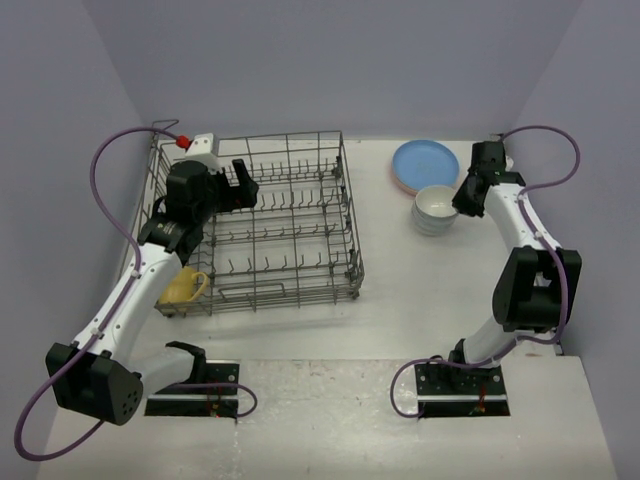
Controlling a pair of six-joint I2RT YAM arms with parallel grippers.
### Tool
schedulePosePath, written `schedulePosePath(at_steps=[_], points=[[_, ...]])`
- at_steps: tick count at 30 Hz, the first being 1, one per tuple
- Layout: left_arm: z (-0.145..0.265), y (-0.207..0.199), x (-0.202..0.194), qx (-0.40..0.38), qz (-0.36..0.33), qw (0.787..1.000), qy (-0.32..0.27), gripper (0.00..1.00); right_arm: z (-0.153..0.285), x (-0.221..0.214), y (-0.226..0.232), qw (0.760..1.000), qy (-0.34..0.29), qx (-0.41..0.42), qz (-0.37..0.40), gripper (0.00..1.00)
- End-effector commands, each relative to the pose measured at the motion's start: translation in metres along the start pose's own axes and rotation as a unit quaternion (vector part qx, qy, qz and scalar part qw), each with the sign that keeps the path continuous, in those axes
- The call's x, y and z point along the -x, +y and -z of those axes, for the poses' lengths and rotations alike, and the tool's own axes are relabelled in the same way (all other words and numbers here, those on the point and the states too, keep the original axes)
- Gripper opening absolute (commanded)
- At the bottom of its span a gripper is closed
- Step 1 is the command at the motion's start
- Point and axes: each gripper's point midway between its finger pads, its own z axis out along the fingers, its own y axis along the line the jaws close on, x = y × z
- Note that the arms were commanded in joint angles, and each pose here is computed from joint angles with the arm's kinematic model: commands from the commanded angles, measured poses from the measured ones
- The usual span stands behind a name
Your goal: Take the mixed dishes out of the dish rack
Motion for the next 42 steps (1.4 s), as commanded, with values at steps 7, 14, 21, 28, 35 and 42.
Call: schedulePosePath(at_steps=[7,14,21,28,35,42], points=[[0.002,-0.008,0.01,-0.018,0.005,1.0,-0.014,1.0,-0.006,-0.005,-0.001,1.0,-0.009,-0.001,-0.025,0.08],[0.006,-0.006,0.013,-0.013,0.004,1.0,-0.016,1.0,0.03,0.022,0.011,0.998,-0.051,0.034,-0.021,0.36],[0.009,0.005,0.014,0.02,0.013,1.0,-0.019,1.0,0.1,0.028,0.057,0.983,-0.087,0.162,0.021,0.51],[0.012,0.025,0.021,0.086,0.033,0.995,-0.028,1.0,0.157,-0.044,0.179,0.925,-0.041,0.336,0.173,0.57],[0.01,0.038,0.028,0.126,0.033,0.991,-0.031,1.0,0.146,-0.111,0.254,0.887,0.035,0.374,0.267,0.56],[0.002,0.043,0.024,0.138,0.033,0.99,-0.02,1.0,0.094,-0.119,0.257,0.925,0.032,0.279,0.255,0.44]])
